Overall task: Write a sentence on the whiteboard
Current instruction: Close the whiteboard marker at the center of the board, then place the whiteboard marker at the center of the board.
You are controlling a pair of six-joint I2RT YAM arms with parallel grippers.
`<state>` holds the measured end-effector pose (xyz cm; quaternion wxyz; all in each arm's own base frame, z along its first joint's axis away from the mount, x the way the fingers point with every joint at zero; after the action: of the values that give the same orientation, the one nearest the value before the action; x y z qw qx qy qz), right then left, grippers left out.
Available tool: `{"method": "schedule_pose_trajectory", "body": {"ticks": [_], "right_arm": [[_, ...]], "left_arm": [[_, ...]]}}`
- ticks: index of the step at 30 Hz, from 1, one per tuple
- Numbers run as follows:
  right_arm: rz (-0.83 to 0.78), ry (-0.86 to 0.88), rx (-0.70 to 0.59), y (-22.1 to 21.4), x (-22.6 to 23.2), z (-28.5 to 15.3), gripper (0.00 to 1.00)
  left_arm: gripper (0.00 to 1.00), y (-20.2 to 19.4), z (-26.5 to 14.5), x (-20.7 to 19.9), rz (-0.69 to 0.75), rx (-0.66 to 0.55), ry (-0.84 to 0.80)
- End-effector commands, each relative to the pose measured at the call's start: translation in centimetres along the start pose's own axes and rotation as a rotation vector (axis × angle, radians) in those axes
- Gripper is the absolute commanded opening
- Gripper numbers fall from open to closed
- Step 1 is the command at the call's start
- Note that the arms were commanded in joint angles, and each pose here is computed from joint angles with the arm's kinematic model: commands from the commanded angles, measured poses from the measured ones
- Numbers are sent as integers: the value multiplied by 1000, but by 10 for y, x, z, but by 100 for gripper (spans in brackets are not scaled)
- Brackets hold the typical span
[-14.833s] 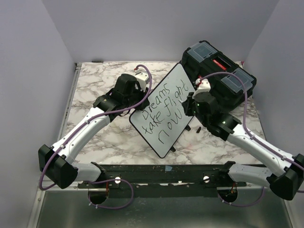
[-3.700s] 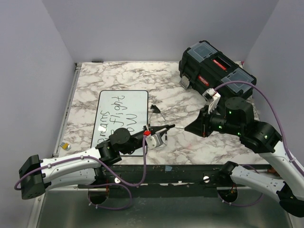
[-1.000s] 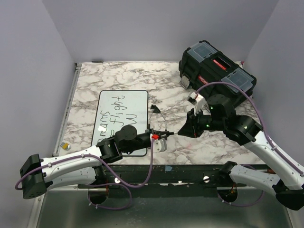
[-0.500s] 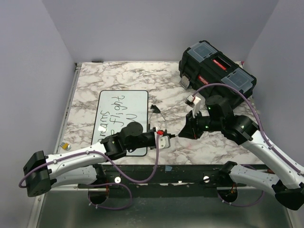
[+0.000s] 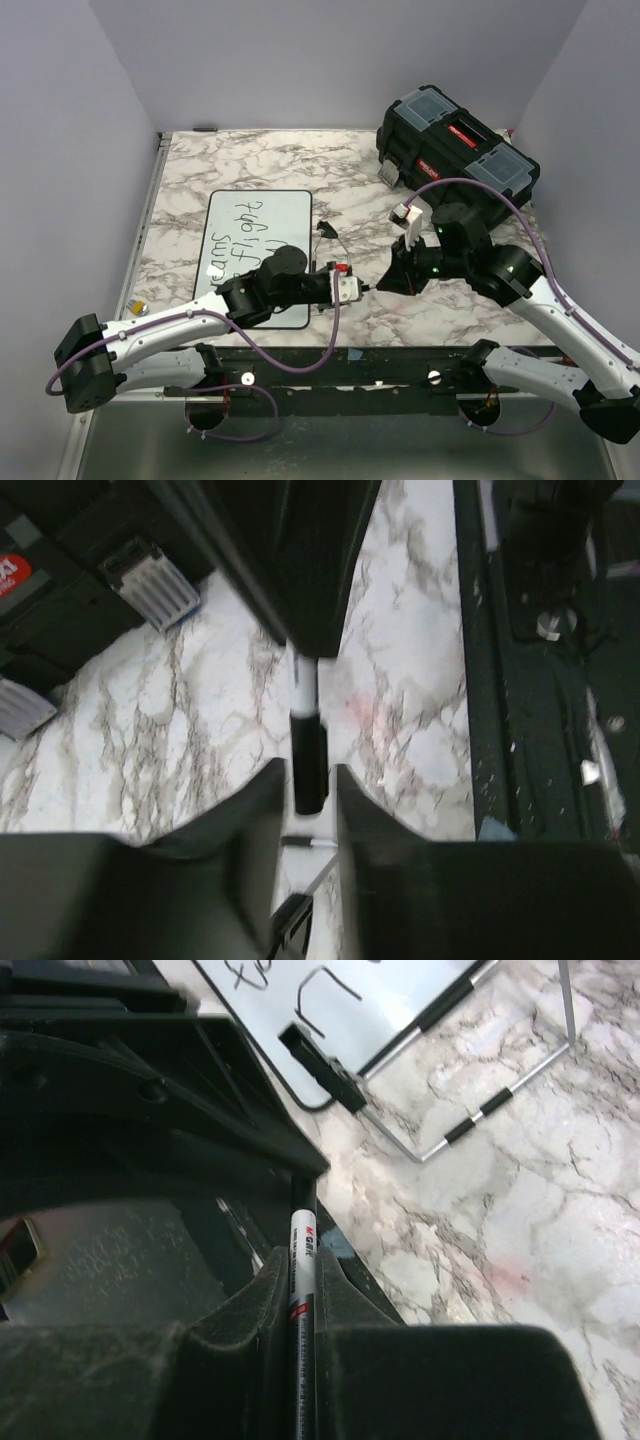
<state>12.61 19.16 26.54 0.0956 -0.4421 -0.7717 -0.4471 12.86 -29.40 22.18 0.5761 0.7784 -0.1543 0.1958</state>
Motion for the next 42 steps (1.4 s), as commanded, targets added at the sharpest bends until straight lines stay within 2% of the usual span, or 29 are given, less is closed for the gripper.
{"method": "schedule_pose_trajectory", "body": {"ticks": [1, 4, 9, 15, 21, 26, 31, 35, 42], "right_arm": [[21, -1, -128, 21, 4, 12, 1], [72, -102, -185, 26, -9, 13, 1], [199, -273, -301, 31, -35, 18, 1], [355, -388, -473, 33, -63, 29, 1], [499, -426, -623, 28, -90, 53, 1], [582, -484, -686, 20, -116, 77, 1], [620, -513, -734, 10, -137, 97, 4], [637, -545, -725, -4, -151, 109, 10], [675, -606, -697, -28, -168, 118, 12]], "left_arm": [[45, 69, -7, 35, 53, -268, 126], [68, 61, -15, 36, 27, -240, 171], [97, 48, -29, 41, 2, -179, 255], [98, 34, -47, 56, -96, -104, 437], [99, 1, -75, 86, -274, 110, 818], [98, -18, -99, 88, -340, 226, 974], [99, -22, -125, 77, -386, 246, 1014], [98, -22, -145, 65, -426, 242, 1017], [99, -21, -181, 43, -557, 281, 1030]]}}
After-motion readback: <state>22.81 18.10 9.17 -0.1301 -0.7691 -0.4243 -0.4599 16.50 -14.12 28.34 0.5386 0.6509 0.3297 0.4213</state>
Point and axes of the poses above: each gripper's point midway between its finger pads, its own z axis out along the fingers, its own x axis along the line the jaws close on, y = z × x, the point moved 5 cm from there along -z, back along the fingers, and after that the axes turned 13 degrees about z, right-handed, at the moved point
